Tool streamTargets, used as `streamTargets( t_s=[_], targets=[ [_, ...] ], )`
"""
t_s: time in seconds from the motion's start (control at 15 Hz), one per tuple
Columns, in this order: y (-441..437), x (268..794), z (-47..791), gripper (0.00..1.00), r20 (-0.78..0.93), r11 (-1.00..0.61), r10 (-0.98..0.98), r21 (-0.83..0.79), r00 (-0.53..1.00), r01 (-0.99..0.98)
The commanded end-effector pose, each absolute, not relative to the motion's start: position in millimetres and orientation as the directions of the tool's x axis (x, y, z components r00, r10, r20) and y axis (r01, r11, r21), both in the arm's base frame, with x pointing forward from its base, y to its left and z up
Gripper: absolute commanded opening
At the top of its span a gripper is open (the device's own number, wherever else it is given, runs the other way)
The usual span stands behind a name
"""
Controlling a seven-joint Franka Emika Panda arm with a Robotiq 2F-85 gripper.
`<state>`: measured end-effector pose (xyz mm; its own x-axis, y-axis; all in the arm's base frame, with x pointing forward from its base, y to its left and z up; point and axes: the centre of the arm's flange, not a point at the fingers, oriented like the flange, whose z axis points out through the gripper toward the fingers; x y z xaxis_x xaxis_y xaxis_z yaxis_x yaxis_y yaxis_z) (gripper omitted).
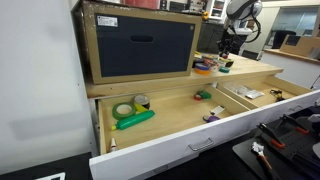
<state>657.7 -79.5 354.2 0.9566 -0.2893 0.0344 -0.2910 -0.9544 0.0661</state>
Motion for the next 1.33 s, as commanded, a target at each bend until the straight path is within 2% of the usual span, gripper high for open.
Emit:
streamTargets(
  t_s=[0.0, 0.2, 0.27, 0.33, 0.53, 0.73, 1.0, 1.07, 1.13, 1.2, 1.27],
  targets=[
    [-74, 694, 359, 0.07, -0.016, -0.965, -0.232, 0.133, 0.973, -0.228],
    [-69, 704, 365, 0.07, -0.070, -0.973, -0.174, 0.164, 0.982, -0.161],
    [-57, 699, 366, 0.55, -0.083, -0.979, -0.140, 0.163, 0.987, -0.125],
    [-40, 691, 366, 0.56, -0.085, -0.982, -0.114, 0.162, 0.990, -0.099],
    [44, 653, 335, 0.78, -0.089, -0.997, 0.042, 0.054, 0.995, 0.047],
    [127, 624, 300, 0.99, -0.161, -0.976, 0.208, 0.028, 0.965, 0.215],
    [193, 576, 256, 1.00, -0.264, -0.919, 0.373, 0.030, 0.890, 0.394],
    [196, 566, 249, 0.89, -0.286, -0.910, 0.391, 0.020, 0.875, 0.414],
    [196, 557, 243, 0.98, -0.293, -0.900, 0.413, 0.015, 0.862, 0.436],
    [198, 548, 239, 0.69, -0.291, -0.891, 0.428, 0.022, 0.856, 0.454],
    [197, 537, 236, 0.66, -0.270, -0.885, 0.434, 0.048, 0.860, 0.462]
  ],
)
